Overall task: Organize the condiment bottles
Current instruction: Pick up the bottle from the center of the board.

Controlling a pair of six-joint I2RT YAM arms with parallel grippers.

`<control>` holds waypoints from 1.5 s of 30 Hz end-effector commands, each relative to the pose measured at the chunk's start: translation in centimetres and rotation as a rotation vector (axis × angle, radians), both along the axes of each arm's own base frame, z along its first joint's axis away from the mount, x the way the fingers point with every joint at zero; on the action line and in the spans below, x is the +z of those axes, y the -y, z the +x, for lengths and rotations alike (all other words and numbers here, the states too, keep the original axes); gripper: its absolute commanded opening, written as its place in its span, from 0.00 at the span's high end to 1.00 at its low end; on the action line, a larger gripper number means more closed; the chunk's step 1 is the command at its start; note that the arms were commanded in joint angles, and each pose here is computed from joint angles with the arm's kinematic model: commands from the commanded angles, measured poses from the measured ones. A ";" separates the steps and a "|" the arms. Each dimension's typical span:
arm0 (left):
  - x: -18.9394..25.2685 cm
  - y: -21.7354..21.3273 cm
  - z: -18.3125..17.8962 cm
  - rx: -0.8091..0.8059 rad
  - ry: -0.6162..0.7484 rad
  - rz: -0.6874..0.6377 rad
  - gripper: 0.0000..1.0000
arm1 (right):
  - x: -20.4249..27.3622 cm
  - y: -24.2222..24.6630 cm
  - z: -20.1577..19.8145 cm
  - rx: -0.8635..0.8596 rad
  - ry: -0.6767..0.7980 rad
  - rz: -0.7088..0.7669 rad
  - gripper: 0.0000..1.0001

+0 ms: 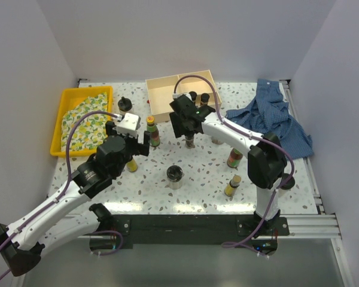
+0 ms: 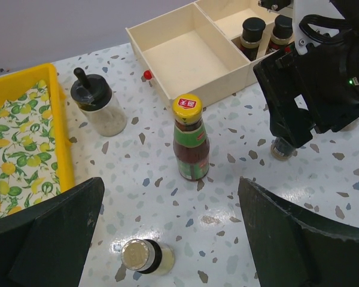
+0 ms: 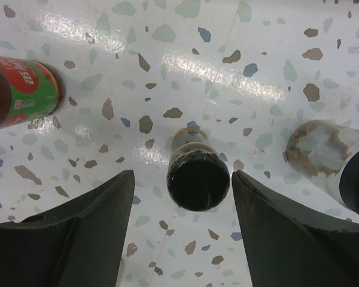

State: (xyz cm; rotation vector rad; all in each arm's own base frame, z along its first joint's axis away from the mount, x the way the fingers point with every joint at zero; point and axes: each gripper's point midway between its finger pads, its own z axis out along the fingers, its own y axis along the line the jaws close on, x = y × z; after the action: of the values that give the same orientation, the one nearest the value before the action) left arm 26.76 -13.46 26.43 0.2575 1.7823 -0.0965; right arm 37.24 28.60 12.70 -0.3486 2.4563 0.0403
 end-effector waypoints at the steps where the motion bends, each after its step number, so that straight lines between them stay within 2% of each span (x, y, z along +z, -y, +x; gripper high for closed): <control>1: 1.3 -0.3 0.3 0.020 0.051 -0.018 0.00 | -0.2 0.1 0.4 -0.007 0.008 -0.015 0.32; 11: 1.3 -0.3 0.3 0.023 0.053 -0.020 0.00 | -1.0 0.5 0.3 -0.023 -0.005 -0.042 0.38; 20: 1.3 -0.4 0.3 0.026 0.053 -0.019 0.00 | -2.3 1.1 0.1 -0.044 -0.032 -0.075 0.35; 21: 1.3 -0.4 0.3 0.026 0.053 -0.019 0.00 | -2.3 1.1 0.0 -0.045 -0.031 -0.073 0.36; 23: 1.3 -0.4 0.4 0.028 0.052 -0.020 0.00 | -2.0 1.2 0.1 -0.052 -0.016 -0.069 0.46; 24: 1.3 -0.5 0.4 0.029 0.052 -0.019 0.00 | -1.9 1.3 0.1 -0.054 -0.011 -0.069 0.55; 27: 1.3 -0.5 0.4 0.031 0.053 -0.020 0.00 | -0.4 1.3 0.5 -0.051 0.030 -0.059 0.67; 30: 1.3 -0.5 0.3 0.032 0.054 -0.020 0.00 | 2.1 1.4 1.0 -0.045 0.071 -0.052 0.70; 38: 1.3 -0.5 0.4 0.032 0.052 -0.019 0.00 | 9.3 3.6 4.0 -0.072 0.191 -0.053 0.72; 45: 1.3 -0.5 0.3 0.028 0.055 -0.024 0.00 | 14.0 10.2 9.5 -0.225 0.266 -0.006 0.73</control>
State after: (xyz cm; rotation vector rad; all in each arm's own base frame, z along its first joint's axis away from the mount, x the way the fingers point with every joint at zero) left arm 26.84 -13.11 26.54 0.2412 1.7791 -0.0803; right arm 44.48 23.39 21.67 -0.1819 2.2992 -0.0650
